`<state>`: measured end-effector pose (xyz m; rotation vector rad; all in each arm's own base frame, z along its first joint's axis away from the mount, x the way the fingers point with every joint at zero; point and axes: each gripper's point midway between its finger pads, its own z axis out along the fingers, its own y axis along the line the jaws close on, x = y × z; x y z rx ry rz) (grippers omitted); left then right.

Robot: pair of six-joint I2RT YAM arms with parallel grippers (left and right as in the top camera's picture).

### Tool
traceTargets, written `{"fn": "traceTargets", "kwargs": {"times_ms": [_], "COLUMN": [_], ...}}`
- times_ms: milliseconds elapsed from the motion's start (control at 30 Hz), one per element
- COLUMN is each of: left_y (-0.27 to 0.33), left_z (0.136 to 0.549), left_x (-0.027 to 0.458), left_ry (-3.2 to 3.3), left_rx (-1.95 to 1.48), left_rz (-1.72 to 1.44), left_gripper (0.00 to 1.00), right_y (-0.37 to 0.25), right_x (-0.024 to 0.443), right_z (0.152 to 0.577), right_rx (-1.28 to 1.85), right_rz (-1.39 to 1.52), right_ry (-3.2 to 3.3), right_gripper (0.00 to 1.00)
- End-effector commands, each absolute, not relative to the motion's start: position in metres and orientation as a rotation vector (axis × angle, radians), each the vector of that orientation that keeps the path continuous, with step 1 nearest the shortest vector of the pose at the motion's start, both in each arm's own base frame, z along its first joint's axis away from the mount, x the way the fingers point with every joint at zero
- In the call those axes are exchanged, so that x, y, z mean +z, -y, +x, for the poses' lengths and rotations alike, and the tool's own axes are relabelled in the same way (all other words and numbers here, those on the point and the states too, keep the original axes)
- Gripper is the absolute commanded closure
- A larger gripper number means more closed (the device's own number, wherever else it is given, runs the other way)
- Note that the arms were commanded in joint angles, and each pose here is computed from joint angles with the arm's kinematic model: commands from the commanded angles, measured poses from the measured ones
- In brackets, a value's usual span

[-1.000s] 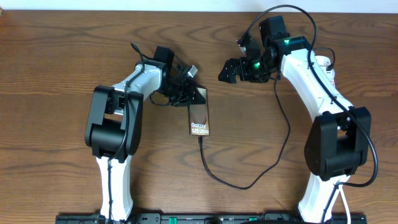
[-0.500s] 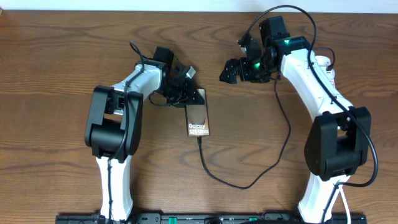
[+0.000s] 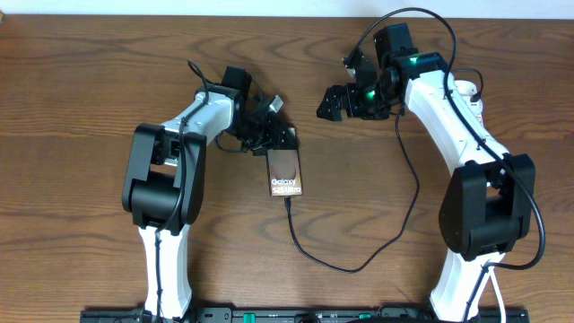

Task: Plug charger to phone and switch on socket
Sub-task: 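Lay the phone flat on the table and open the left gripper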

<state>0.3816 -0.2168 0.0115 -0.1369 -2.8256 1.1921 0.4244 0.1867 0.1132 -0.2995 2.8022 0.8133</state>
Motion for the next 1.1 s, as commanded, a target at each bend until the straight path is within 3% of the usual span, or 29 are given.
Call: {"fn": "traceTargets", "kwargs": {"times_ms": [0, 500, 1067], "left_y": [0.186, 0.173, 0.159], "left_z": [0.379, 0.381, 0.381], "left_x": [-0.022, -0.029, -0.033], "left_ry": [2.930, 2.956, 2.975], "left_rx": [0.864, 0.729, 0.579], "left_rz": [-0.061, 0.067, 0.152], "left_gripper": [0.56, 0.46, 0.45], "right_y": [-0.185, -0.182, -0.182], "right_x": [0.133, 0.132, 0.132], "right_z": [0.428, 0.429, 0.429], "right_rx": [0.807, 0.783, 0.781], "right_rz": [-0.301, -0.296, -0.296], "right_ry": [-2.755, -2.762, -2.763], "right_gripper": [0.01, 0.01, 0.01]}}
